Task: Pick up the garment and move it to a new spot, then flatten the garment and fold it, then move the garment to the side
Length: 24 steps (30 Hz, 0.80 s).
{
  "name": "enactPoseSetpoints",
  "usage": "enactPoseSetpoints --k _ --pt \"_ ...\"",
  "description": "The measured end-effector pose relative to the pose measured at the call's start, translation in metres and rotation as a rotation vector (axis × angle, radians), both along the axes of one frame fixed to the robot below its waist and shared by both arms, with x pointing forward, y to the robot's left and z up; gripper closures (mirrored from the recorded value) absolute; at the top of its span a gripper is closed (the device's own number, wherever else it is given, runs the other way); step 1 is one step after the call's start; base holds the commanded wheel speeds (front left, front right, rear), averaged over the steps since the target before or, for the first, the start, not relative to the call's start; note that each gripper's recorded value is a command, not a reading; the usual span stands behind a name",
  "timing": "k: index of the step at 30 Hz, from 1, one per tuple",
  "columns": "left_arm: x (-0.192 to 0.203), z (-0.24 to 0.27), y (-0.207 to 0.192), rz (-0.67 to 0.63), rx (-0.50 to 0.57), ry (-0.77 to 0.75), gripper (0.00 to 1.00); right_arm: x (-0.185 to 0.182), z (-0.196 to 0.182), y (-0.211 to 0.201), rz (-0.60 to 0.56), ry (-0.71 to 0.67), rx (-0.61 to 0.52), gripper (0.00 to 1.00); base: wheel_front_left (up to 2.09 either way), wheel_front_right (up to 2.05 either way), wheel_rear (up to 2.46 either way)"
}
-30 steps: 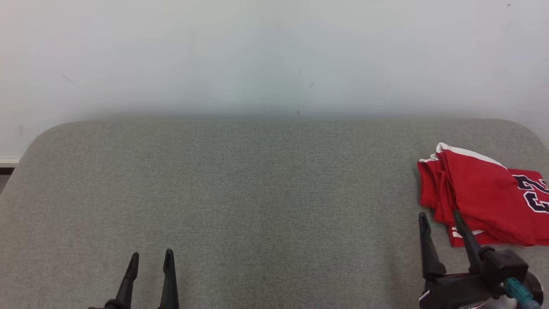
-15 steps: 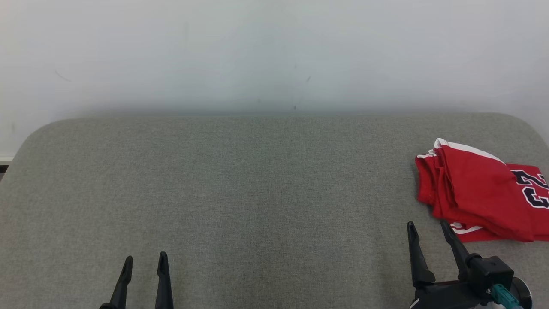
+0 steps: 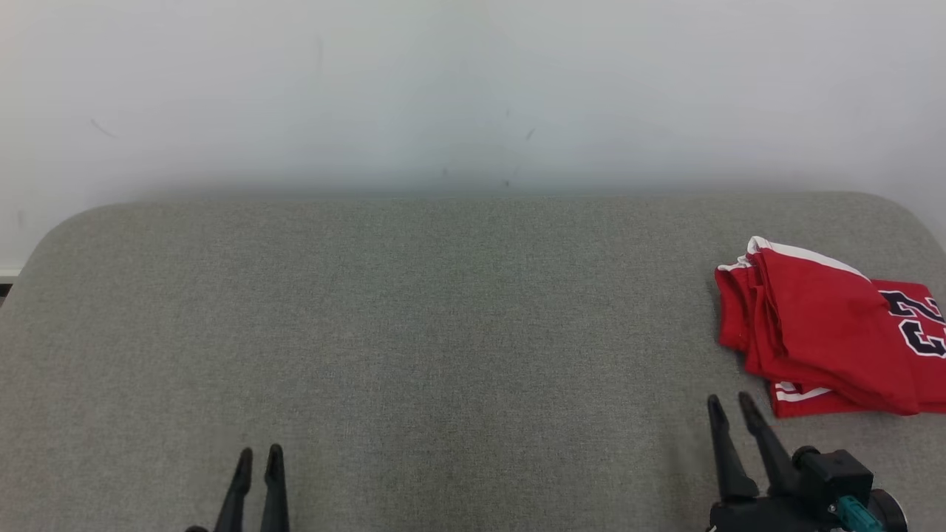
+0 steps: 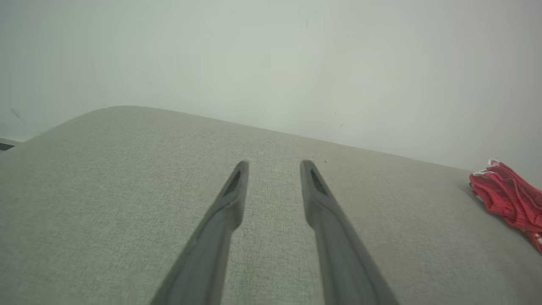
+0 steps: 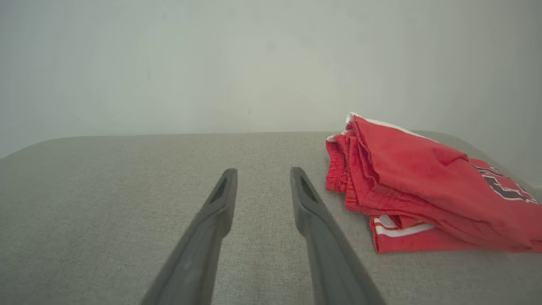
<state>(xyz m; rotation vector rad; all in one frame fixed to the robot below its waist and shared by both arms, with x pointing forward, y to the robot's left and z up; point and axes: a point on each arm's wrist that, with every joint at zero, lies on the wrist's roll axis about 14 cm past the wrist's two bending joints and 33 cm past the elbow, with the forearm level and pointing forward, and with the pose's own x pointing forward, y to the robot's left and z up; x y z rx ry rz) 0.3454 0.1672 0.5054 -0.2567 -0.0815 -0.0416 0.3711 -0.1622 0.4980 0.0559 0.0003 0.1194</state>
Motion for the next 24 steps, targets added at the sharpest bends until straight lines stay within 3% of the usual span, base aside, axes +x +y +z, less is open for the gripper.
enactPoseSetpoints --k 6,24 --pt "-0.003 -0.017 0.000 0.000 -0.013 0.057 1.00 -0.011 -0.029 -0.003 -0.010 0.094 0.011 1.00 0.00 0.00 0.00" --pt "0.003 -0.025 0.004 0.024 -0.311 0.120 1.00 -0.011 -0.027 -0.024 -0.111 0.132 0.353 1.00 0.00 0.00 0.00"
